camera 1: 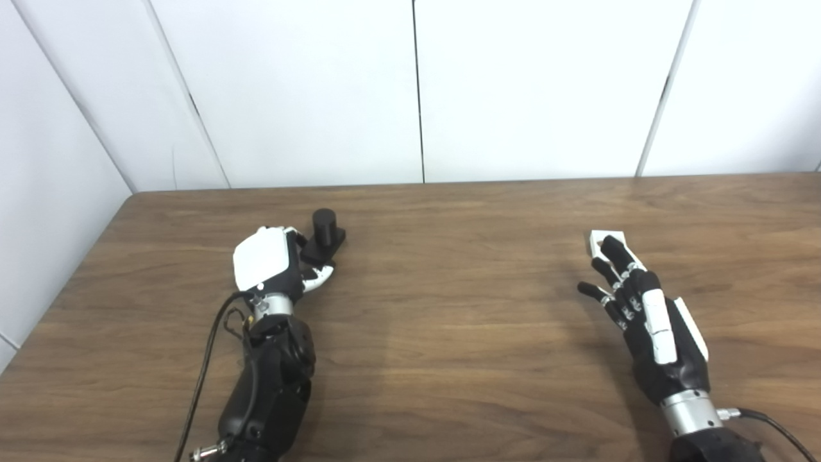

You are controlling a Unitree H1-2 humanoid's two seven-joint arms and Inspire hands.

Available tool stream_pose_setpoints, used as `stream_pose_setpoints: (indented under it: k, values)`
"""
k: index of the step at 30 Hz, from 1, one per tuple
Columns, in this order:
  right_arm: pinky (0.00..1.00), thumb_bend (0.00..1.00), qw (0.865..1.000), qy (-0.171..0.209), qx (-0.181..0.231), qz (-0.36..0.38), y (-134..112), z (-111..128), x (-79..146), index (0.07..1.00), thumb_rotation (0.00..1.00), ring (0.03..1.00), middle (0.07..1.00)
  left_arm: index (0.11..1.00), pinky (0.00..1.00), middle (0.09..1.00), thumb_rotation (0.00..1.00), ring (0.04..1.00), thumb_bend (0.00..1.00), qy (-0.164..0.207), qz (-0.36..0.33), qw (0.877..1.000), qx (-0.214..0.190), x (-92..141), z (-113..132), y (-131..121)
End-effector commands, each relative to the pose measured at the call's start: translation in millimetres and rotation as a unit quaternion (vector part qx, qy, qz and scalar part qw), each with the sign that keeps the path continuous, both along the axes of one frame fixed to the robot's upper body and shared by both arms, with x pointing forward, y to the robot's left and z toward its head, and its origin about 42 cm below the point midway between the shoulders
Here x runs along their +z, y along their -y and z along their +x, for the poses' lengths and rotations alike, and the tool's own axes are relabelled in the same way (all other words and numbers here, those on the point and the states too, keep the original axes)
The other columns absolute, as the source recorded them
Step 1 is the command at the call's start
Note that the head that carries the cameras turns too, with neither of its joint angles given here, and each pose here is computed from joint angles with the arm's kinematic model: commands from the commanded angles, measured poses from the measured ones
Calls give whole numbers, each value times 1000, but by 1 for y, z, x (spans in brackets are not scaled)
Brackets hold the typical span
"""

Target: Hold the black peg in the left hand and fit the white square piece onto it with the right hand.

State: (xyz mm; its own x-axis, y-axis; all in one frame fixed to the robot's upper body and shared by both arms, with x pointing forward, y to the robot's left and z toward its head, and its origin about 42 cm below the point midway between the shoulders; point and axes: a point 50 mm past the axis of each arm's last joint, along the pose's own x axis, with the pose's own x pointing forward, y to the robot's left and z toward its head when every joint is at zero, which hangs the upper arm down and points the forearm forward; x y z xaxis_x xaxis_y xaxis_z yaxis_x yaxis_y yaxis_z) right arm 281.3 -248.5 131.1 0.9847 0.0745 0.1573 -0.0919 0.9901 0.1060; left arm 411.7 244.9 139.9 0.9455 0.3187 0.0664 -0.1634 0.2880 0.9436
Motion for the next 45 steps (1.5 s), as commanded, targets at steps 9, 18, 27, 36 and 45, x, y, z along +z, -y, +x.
stream_pose_setpoints:
  k: [9,18,27,36,45]
  values:
    - [805,585,1000,-20,0,0,7,-10,-13,917,907,946,957,493,833,834,72,938,500,43,-18,999,-7,19,5,-3]
    - [808,603,1000,-21,4,-13,5,-8,-14,931,932,950,964,491,828,823,69,917,499,44,-47,998,-20,17,-5,1]
    - [801,582,1000,-17,4,-16,5,-5,-13,929,943,946,961,488,819,815,67,909,499,47,-97,994,-34,15,-14,7]
    - [809,577,1000,-15,6,-19,3,-3,-11,932,949,952,963,488,754,800,70,888,500,51,-137,987,-67,20,-32,23]
    - [806,577,1000,-17,3,-21,-1,-3,-11,930,960,948,959,492,755,818,74,886,497,38,-148,982,-115,23,-69,44]
